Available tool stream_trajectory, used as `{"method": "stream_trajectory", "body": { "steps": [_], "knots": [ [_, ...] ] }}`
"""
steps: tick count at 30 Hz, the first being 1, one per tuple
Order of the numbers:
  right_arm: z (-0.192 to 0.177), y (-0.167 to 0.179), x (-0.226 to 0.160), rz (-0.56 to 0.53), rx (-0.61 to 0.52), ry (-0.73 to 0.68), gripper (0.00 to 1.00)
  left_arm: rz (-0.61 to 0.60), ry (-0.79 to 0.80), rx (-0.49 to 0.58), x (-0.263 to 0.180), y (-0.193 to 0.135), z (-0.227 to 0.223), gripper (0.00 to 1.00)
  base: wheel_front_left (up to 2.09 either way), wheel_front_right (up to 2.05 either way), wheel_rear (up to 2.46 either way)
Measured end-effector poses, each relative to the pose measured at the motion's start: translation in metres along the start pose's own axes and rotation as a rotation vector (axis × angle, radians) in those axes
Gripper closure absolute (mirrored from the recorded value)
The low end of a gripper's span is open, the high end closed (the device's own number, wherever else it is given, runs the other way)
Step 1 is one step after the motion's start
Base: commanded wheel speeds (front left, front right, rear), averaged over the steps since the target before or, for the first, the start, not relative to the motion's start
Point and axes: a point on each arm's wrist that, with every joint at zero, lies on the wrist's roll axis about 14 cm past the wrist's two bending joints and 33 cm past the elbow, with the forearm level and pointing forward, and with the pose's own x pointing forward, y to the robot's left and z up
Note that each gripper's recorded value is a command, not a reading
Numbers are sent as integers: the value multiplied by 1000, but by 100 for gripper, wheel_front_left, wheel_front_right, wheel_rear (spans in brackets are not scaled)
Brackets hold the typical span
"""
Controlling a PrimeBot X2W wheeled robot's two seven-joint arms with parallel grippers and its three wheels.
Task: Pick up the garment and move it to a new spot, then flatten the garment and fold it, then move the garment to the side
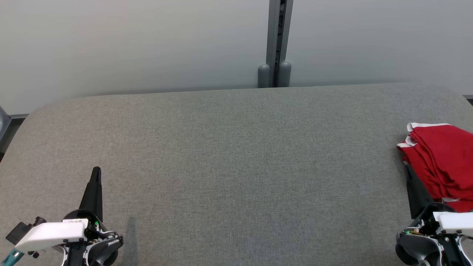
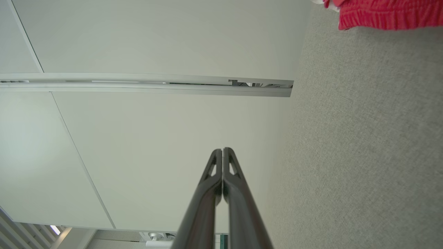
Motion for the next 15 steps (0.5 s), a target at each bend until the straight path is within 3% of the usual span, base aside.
{"method": "stream_trajectory", "body": {
  "steps": [15],
  "knots": [
    [0, 0, 0, 0, 0, 0, 100, 0, 0, 0, 0, 0, 0, 100, 0, 0, 0]
  ]
}}
